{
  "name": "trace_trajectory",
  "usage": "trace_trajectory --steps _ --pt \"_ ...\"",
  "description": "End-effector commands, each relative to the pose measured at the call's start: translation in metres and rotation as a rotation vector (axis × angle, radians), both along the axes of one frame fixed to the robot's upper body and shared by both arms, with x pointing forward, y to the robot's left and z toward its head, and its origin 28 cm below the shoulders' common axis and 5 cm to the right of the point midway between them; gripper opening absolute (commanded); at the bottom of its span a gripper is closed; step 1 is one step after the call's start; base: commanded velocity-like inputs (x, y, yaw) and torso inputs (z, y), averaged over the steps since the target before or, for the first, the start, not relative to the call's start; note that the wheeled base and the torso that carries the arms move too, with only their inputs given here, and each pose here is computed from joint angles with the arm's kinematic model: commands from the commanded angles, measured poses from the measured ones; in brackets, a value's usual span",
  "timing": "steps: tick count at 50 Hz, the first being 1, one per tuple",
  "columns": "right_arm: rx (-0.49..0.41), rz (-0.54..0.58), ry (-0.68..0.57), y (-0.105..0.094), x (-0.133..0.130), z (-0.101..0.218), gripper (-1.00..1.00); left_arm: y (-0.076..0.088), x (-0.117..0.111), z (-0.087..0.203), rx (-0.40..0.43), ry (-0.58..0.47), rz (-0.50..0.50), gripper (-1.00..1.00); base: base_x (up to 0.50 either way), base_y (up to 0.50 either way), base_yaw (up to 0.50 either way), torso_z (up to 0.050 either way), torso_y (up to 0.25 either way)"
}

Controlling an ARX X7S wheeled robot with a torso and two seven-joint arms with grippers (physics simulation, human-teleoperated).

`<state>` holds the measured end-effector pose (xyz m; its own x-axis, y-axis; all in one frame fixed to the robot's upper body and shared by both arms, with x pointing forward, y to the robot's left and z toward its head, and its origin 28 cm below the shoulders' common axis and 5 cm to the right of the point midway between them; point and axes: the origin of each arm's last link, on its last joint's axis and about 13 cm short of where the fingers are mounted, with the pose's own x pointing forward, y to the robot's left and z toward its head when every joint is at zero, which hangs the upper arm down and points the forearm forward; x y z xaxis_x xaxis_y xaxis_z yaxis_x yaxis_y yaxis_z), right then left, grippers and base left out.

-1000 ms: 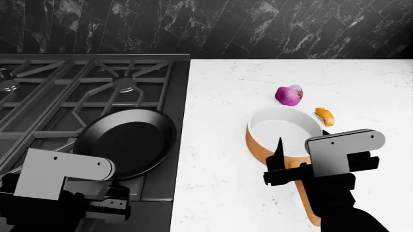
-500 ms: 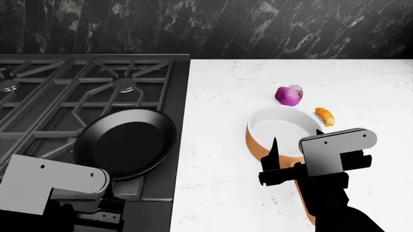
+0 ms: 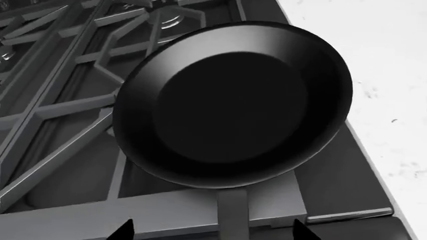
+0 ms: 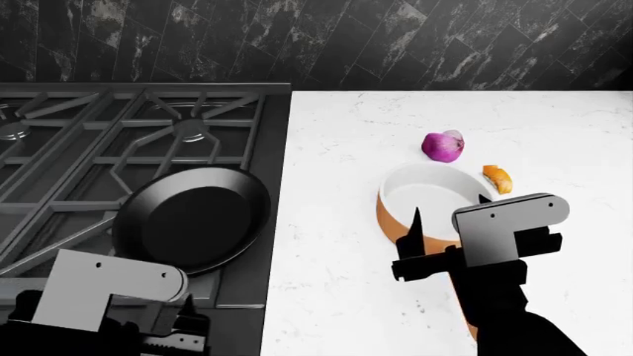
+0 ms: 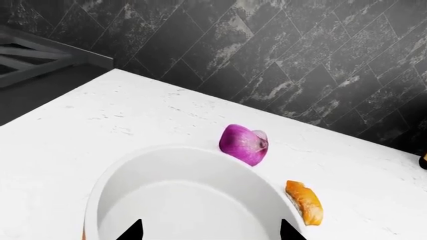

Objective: Place both pans onto different burners. Then place the onion and the sushi on different pans.

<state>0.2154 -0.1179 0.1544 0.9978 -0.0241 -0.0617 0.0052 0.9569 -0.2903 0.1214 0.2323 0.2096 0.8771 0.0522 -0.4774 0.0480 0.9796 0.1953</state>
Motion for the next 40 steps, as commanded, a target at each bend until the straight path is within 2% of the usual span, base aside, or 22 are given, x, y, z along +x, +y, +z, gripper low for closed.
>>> trace_trajectory --steps 1,28,29,40 --pt "0.007 0.024 0.048 0.001 0.001 -0.008 1.00 -0.002 0.007 -0.010 -0.027 0.034 -0.009 1.00 0.00 0.00 0.00 0.000 0.000" --pt "0.011 0.021 0.053 0.000 0.002 -0.011 1.00 -0.002 0.011 -0.032 -0.071 0.100 0.019 1.00 0.00 0.00 0.00 -0.001 0.000" --pt "0.010 0.021 0.053 0.000 0.002 -0.011 1.00 -0.002 0.011 -0.032 -0.070 0.098 0.017 -1.00 0.00 0.00 0.00 0.000 0.000" --pt "0.013 0.019 0.053 0.000 0.001 -0.011 1.00 -0.002 0.010 -0.029 -0.048 0.071 0.027 -1.00 0.00 0.00 0.00 -0.002 0.000"
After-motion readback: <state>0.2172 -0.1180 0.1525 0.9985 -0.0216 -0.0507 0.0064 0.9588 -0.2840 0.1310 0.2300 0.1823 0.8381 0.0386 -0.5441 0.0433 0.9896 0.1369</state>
